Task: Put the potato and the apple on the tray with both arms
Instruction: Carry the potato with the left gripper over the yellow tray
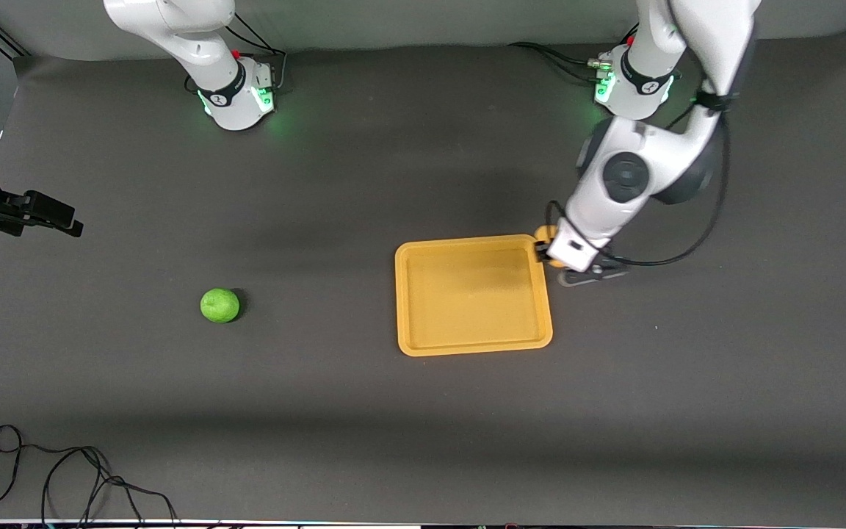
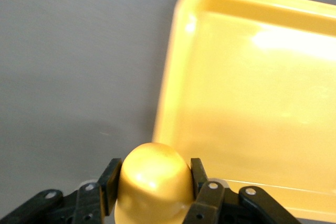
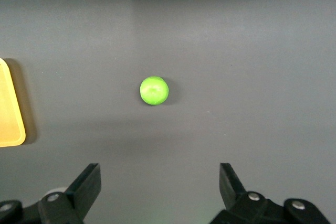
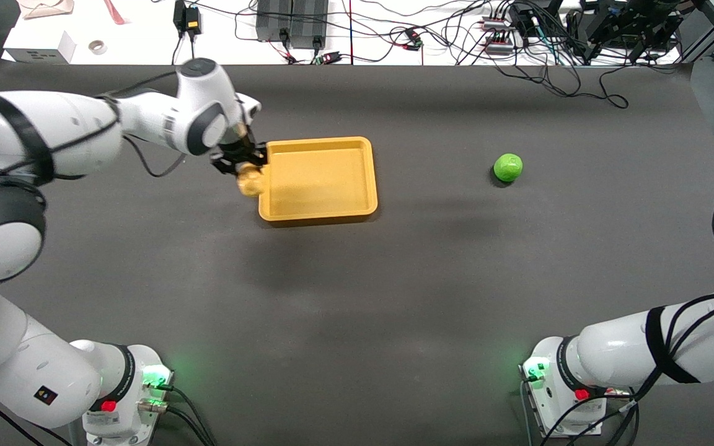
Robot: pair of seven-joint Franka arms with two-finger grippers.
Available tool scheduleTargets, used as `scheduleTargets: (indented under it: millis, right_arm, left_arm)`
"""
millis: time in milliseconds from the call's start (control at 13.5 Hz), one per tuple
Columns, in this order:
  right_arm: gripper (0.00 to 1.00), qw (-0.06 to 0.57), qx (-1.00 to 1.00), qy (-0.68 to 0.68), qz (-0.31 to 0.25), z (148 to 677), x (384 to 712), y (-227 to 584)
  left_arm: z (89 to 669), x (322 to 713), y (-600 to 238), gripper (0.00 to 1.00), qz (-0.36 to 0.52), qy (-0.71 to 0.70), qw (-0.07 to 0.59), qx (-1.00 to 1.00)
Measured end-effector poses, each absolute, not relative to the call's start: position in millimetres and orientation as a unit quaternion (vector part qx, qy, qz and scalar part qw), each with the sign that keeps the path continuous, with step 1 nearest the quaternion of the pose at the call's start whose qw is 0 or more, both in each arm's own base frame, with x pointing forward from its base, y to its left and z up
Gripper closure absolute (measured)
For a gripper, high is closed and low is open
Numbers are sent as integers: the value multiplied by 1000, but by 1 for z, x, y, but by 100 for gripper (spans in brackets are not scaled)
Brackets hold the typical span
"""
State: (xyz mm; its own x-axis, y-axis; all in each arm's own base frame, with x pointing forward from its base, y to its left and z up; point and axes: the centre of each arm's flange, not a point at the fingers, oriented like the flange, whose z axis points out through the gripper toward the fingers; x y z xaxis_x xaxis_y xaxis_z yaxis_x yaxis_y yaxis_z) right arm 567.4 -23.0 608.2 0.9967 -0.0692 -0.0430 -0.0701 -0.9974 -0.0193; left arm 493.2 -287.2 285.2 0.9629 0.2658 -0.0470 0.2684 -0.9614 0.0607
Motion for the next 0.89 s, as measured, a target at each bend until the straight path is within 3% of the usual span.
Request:
scheduleTargets:
  millis: [371,594,891]
  right_arm:
    - [0,10,-999,36,18,611,568,-24]
    - [0,9,-999,37,18,611,567,-25]
    - [0,9,-999,38,17,612,567,-26]
  left_arm:
    - [235,474,-354,41,-7,160,45,986]
    - [200,476,-354,41,3,164,43,986]
    - [198,486,-350,42,9,172,46,984]
